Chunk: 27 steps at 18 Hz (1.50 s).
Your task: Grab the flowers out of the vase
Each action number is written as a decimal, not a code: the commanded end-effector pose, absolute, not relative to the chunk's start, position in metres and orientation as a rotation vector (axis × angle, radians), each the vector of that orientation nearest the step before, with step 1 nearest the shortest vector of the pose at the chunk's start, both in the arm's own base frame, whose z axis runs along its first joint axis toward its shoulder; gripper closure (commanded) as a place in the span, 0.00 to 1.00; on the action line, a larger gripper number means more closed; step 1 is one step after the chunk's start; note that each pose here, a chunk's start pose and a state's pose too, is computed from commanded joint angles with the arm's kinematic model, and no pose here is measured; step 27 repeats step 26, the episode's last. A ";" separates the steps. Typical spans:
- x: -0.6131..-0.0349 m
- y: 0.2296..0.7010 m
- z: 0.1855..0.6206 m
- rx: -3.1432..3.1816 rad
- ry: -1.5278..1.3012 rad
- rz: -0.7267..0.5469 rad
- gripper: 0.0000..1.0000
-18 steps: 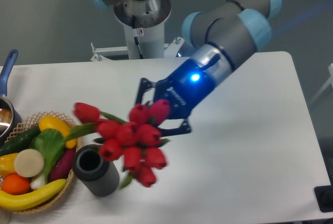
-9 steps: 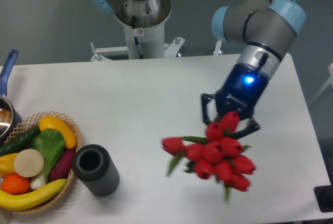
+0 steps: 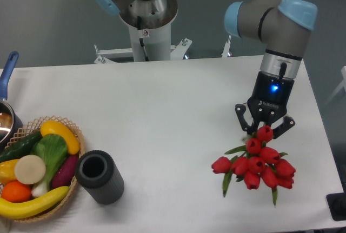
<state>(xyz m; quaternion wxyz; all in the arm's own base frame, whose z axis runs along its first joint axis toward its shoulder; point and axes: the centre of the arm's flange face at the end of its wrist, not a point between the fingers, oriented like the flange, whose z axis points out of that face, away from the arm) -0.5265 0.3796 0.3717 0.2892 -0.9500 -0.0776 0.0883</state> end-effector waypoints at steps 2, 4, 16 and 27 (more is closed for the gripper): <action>-0.527 0.379 0.372 -2.549 -0.219 0.225 1.00; -0.530 0.378 0.377 -2.545 -0.220 0.238 1.00; -0.524 0.402 0.365 -2.822 -0.229 0.371 1.00; -0.526 0.420 0.352 -2.976 -0.214 0.298 1.00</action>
